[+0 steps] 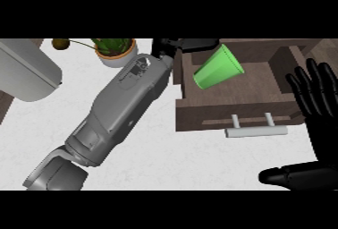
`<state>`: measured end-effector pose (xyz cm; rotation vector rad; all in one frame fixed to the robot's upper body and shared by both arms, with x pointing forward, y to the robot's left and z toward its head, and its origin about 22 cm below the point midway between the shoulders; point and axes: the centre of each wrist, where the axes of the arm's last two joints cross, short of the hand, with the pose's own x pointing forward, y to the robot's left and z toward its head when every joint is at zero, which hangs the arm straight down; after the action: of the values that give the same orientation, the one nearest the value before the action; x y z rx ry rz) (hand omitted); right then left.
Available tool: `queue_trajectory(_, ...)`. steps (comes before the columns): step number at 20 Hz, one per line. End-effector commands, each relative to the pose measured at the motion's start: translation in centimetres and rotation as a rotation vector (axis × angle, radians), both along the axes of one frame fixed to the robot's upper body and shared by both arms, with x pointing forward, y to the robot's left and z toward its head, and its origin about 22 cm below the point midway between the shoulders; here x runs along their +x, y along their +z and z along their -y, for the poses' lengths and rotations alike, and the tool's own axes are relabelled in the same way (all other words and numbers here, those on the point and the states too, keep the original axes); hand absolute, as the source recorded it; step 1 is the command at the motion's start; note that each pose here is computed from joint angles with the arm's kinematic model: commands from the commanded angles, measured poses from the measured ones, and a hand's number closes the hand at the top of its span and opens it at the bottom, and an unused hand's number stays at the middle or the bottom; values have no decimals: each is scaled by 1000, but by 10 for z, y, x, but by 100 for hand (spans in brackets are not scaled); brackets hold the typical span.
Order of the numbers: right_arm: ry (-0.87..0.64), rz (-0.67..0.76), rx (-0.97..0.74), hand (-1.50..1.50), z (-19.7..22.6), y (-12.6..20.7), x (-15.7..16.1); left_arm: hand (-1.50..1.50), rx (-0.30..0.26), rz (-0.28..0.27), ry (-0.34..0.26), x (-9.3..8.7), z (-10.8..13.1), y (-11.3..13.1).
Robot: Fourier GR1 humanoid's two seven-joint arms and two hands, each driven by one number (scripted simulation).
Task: Pick up the cup, place it into the drawer and close the drawer
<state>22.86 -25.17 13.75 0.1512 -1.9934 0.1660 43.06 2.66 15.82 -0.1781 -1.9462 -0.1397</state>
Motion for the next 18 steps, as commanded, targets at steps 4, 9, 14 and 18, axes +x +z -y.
queue_trajectory(4,-1,3,17,-150,-9,4,6,150,106,-9,0,-1,8,-18)
queue_trajectory(9,59,5,21,-150,-4,-5,6,150,140,-27,39,0,8,-26)
queue_trajectory(14,37,19,4,-150,-1,6,6,150,246,-30,27,-1,15,-22)
queue_trajectory(18,66,31,22,-150,-21,0,12,-150,296,-27,56,-6,20,-26)
